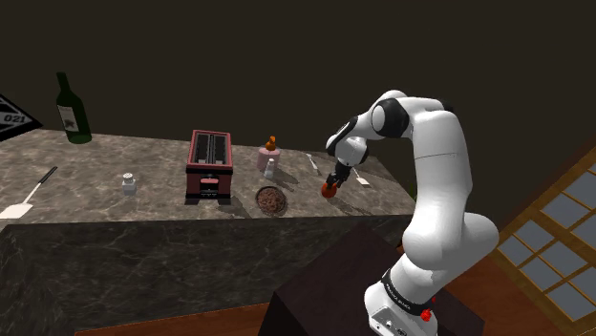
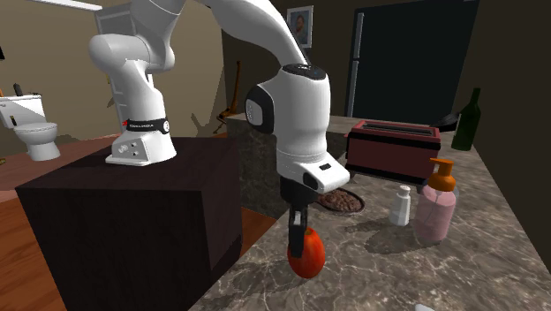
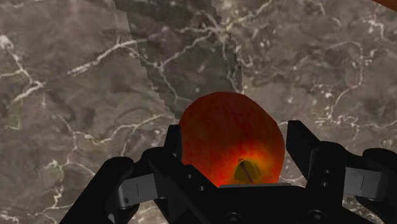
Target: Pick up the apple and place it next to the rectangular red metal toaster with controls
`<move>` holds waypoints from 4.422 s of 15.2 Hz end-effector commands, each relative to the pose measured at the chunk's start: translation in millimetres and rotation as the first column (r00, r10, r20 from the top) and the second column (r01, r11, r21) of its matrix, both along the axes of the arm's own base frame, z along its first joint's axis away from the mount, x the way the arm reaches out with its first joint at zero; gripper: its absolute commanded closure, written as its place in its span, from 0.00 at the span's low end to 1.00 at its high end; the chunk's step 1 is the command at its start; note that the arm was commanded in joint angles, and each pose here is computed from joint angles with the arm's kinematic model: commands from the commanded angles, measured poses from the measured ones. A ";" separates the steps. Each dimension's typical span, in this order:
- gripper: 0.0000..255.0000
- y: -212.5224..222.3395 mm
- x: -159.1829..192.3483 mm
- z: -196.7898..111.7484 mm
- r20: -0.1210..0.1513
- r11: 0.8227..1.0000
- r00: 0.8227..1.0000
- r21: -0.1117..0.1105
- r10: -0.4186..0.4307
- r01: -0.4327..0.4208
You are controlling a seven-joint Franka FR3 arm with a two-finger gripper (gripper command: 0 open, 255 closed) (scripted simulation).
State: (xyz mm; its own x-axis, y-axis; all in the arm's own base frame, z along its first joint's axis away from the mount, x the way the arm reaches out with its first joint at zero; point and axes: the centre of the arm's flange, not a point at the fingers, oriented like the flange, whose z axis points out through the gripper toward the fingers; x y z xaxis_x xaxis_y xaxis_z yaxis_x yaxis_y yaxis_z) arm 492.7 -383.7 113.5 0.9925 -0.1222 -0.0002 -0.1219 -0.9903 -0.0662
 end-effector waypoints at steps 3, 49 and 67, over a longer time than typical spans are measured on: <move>1.00 0.4 -0.5 -0.6 -0.001 1.000 1.000 0.001 0.000 0.000; 1.00 0.2 -0.3 210.4 -0.001 1.000 1.000 0.001 0.000 0.000; 1.00 53.6 38.4 276.4 -0.001 1.000 1.000 0.001 0.000 0.000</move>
State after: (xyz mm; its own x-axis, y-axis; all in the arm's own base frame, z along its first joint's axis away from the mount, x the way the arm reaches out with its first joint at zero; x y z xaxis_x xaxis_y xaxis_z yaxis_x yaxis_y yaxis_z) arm 522.6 -342.0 387.4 0.9926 -0.1210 -0.0015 -0.1209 -0.9904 -0.0666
